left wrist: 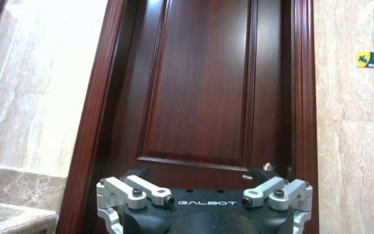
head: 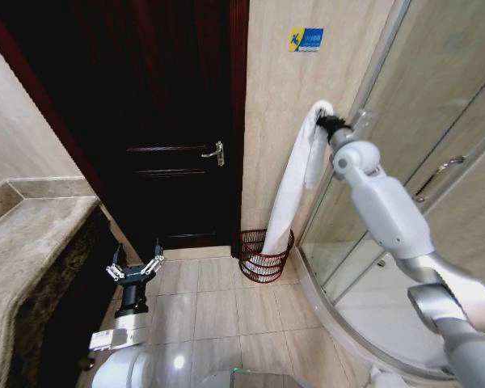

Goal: Discard the used towel into the hamper.

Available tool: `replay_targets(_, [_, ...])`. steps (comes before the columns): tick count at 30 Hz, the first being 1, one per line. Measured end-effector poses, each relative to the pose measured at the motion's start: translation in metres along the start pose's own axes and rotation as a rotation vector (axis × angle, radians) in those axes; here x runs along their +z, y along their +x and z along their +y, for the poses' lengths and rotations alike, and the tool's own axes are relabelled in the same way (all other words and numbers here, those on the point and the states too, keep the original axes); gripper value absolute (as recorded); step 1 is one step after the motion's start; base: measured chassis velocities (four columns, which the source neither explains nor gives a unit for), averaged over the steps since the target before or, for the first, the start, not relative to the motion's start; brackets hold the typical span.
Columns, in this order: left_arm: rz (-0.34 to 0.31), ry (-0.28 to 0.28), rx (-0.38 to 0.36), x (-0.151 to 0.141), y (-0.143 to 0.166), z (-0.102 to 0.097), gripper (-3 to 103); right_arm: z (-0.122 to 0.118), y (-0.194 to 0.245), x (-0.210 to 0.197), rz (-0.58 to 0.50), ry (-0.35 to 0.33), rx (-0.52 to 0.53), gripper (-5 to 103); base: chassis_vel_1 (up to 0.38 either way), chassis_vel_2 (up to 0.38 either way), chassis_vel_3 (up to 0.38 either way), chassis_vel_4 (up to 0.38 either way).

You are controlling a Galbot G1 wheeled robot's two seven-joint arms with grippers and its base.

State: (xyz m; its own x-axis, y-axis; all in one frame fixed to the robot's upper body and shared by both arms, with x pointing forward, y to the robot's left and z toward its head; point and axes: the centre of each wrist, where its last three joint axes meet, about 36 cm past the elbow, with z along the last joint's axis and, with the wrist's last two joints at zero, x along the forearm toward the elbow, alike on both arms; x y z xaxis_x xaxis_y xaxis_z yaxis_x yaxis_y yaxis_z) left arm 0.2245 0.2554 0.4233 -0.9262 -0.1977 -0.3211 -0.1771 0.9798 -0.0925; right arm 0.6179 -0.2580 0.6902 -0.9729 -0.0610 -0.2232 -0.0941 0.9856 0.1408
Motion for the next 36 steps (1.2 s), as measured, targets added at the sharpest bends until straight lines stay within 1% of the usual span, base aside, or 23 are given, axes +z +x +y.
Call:
replay_targets(3, [0.0, -0.001, -0.001, 0.0, 0.002, 0.001, 100, 0.004, 0.003, 0.005, 0.007, -0.003, -0.001, 5, 0.0, 0.0, 0.0, 0.0])
replay_targets(5, [0.001, -0.004, -0.003, 0.0, 0.003, 0.002, 100, 0.007, 0.011, 0.016, 0.02, -0.004, -0.007, 5, 0.0, 0.0, 0.0, 0.0])
replay_targets(6, [0.001, -0.004, -0.003, 0.0, 0.003, 0.002, 100, 0.007, 0.011, 0.016, 0.02, -0.004, -0.007, 5, 0.0, 0.0, 0.0, 0.0])
replay_targets(9, [-0.001, -0.006, -0.004, 0.0, 0.004, 0.003, 100, 0.006, 0.03, 0.038, 0.04, 0.008, -0.004, 5, 0.0, 0.0, 0.0, 0.0])
replay_targets(11, [0.0, -0.006, -0.004, 0.0, 0.005, 0.003, 100, 0.005, 0.034, 0.042, 0.045, 0.011, -0.003, 5, 0.0, 0.0, 0.0, 0.0])
replay_targets(14, [-0.002, -0.008, -0.001, 0.0, 0.005, 0.002, 100, -0.002, 0.062, 0.073, 0.094, 0.025, -0.002, 5, 0.0, 0.0, 0.0, 0.0])
replay_targets(15, [-0.002, -0.008, -0.001, 0.0, 0.005, 0.002, 100, -0.002, 0.062, 0.073, 0.094, 0.025, -0.002, 5, 0.0, 0.0, 0.0, 0.0])
replay_targets(18, [-0.005, -0.012, 0.005, -0.001, 0.004, 0.002, 100, -0.005, 0.087, 0.094, 0.132, 0.031, -0.004, 5, 0.0, 0.0, 0.0, 0.0])
replay_targets(22, [-0.006, -0.012, 0.009, -0.001, 0.004, 0.001, 100, -0.004, 0.105, 0.104, 0.144, 0.028, -0.004, 5, 0.0, 0.0, 0.0, 0.0])
replay_targets(24, [-0.004, -0.012, 0.011, -0.001, 0.004, 0.001, 100, -0.002, 0.124, 0.114, 0.149, 0.027, -0.005, 5, 0.0, 0.0, 0.0, 0.0])
replay_targets(26, [-0.003, -0.012, 0.012, -0.001, 0.004, 0.001, 100, -0.001, 0.132, 0.118, 0.153, 0.026, -0.005, 5, 0.0, 0.0, 0.0, 0.0])
replay_targets(28, [0.0, -0.013, 0.014, -0.001, 0.004, 0.001, 100, 0.001, 0.154, 0.131, 0.167, 0.025, 0.002, 5, 0.0, 0.0, 0.0, 0.0])
replay_targets(30, [0.0, -0.014, 0.014, -0.002, 0.004, 0.002, 100, 0.002, 0.162, 0.136, 0.172, 0.025, 0.005, 5, 0.0, 0.0, 0.0, 0.0])
replay_targets(33, [0.002, -0.016, 0.014, -0.003, 0.004, 0.002, 100, 0.004, 0.189, 0.152, 0.182, 0.041, 0.012, 5, 0.0, 0.0, 0.0, 0.0])
replay_targets(35, [0.002, -0.016, 0.014, -0.002, 0.005, 0.002, 100, 0.004, 0.192, 0.153, 0.182, 0.044, 0.012, 5, 0.0, 0.0, 0.0, 0.0])
replay_targets(36, [0.006, -0.018, 0.013, -0.002, 0.006, 0.003, 100, 0.005, 0.203, 0.159, 0.182, 0.053, 0.013, 5, 0.0, 0.0, 0.0, 0.0])
